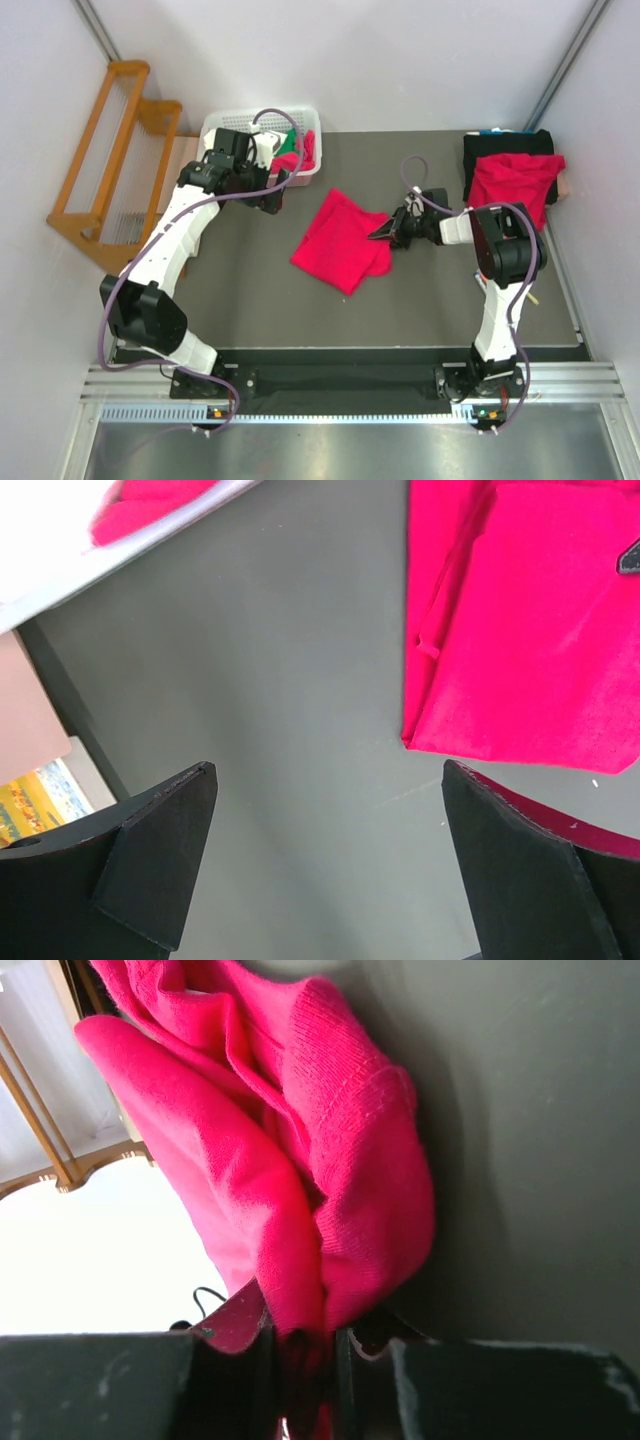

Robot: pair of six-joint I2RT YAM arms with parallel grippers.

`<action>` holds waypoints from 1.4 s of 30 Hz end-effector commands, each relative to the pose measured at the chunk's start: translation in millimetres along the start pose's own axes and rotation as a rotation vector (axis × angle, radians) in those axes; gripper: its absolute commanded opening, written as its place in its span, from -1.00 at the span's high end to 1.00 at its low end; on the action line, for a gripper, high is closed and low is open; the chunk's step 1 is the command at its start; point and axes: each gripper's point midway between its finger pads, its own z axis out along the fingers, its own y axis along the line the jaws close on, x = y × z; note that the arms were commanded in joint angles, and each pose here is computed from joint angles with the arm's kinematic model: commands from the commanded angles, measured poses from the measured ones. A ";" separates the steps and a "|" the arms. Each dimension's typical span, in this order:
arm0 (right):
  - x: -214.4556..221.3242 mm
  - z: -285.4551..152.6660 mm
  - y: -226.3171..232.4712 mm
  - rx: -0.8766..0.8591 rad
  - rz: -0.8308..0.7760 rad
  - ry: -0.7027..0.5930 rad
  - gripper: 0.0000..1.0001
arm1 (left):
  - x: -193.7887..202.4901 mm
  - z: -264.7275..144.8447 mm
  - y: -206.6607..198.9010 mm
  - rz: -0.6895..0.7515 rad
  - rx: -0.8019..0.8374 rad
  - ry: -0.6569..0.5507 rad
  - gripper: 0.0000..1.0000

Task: Fold and stack the t-shirts
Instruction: Neatly place the folded tshirt to the corner

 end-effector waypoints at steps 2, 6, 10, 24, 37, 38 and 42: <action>-10.7 11.5 -21.4 0.118 -0.018 -0.048 1.00 | -12.6 -24.5 1.9 0.013 -0.019 -0.075 -0.97; -65.4 -3.6 33.6 0.048 -0.124 -0.123 1.00 | -4.0 -15.1 -2.6 -0.007 0.007 -0.042 -0.98; -145.5 -48.1 123.6 -0.122 -0.244 -0.281 1.00 | 6.1 -9.3 -5.9 -0.022 0.023 -0.015 -0.98; -284.4 -331.6 134.4 -0.084 -0.120 -1.018 1.00 | 8.8 -16.6 -0.4 -0.026 -0.009 -0.024 -0.98; -286.0 -348.9 39.7 0.056 0.075 -1.100 1.00 | 10.4 -17.9 0.1 -0.021 -0.010 -0.024 -0.97; -288.8 -347.2 33.4 0.074 0.094 -1.095 1.00 | 10.9 -18.7 0.3 -0.019 -0.012 -0.024 -0.98; -300.4 -364.6 26.2 0.180 0.153 -1.125 1.00 | 11.9 -18.3 2.6 -0.016 -0.022 -0.023 -0.98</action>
